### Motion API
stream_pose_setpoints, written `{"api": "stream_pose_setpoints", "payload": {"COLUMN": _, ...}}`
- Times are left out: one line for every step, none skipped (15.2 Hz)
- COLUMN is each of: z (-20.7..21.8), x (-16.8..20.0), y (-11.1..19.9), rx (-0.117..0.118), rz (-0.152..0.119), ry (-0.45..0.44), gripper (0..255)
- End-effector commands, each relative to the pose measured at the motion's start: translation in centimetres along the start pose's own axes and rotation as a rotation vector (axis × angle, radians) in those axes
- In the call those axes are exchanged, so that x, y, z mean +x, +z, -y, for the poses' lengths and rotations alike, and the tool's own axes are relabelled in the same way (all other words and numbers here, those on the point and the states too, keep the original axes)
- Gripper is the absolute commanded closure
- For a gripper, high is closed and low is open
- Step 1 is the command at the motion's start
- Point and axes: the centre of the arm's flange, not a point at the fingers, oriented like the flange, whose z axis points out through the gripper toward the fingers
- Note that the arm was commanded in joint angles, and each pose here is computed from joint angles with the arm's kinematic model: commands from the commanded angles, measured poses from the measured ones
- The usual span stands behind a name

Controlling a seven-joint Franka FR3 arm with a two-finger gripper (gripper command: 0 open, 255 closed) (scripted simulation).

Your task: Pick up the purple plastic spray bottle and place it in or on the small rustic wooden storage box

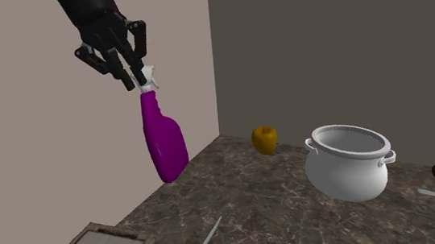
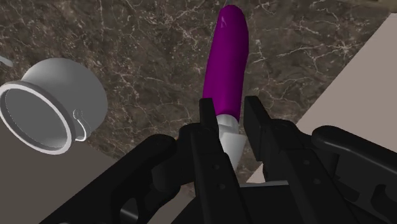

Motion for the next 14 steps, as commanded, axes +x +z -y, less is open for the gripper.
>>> {"api": "stream_pose_setpoints", "payload": {"z": 1.7, "x": -1.9, "y": -1.5, "rx": -0.001, "rz": 0.001, "ry": 0.001, "gripper": 255}}
{"api": "stream_pose_setpoints", "payload": {"z": 2.5, "x": -2.7, "y": -2.1, "rx": -0.001, "rz": 0.001, "ry": 0.001, "gripper": 255}}
{"api": "stream_pose_setpoints", "payload": {"z": 3.3, "x": -3.5, "y": -2.8, "rx": -0.001, "rz": 0.001, "ry": 0.001, "gripper": 255}}
{"api": "stream_pose_setpoints", "payload": {"z": 4.0, "x": -4.3, "y": -3.5, "rx": -0.001, "rz": 0.001, "ry": 0.001, "gripper": 255}}
{"api": "stream_pose_setpoints", "payload": {"z": 4.8, "x": -5.2, "y": -4.1, "rx": -0.001, "rz": 0.001, "ry": 0.001, "gripper": 255}}
{"api": "stream_pose_setpoints", "payload": {"z": 5.6, "x": -6.0, "y": -4.8, "rx": -0.001, "rz": 0.001, "ry": 0.001, "gripper": 255}}
{"api": "stream_pose_setpoints", "payload": {"z": 6.4, "x": -6.8, "y": -5.5, "rx": -0.001, "rz": 0.001, "ry": 0.001, "gripper": 255}}
{"api": "stream_pose_setpoints", "payload": {"z": 7.2, "x": -7.7, "y": -6.1, "rx": -0.001, "rz": 0.001, "ry": 0.001, "gripper": 255}}
{"api": "stream_pose_setpoints", "payload": {"z": 7.9, "x": -8.5, "y": -6.8, "rx": -0.001, "rz": 0.001, "ry": 0.001, "gripper": 255}}
{"api": "stream_pose_setpoints", "payload": {"z": 8.7, "x": -9.3, "y": -7.5, "rx": -0.001, "rz": 0.001, "ry": 0.001, "gripper": 255}}
{"api": "stream_pose_setpoints", "payload": {"z": 9.5, "x": -10.2, "y": -8.2, "rx": -0.001, "rz": 0.001, "ry": 0.001, "gripper": 255}}
{"api": "stream_pose_setpoints", "payload": {"z": 10.3, "x": -11.0, "y": -8.8, "rx": -0.001, "rz": 0.001, "ry": 0.001, "gripper": 255}}
{"api": "stream_pose_setpoints", "payload": {"z": 11.0, "x": -11.8, "y": -9.5, "rx": -0.001, "rz": 0.001, "ry": 0.001, "gripper": 255}}
{"api": "stream_pose_setpoints", "payload": {"z": 11.8, "x": -12.6, "y": -10.1, "rx": -0.001, "rz": 0.001, "ry": 0.001, "gripper": 255}}
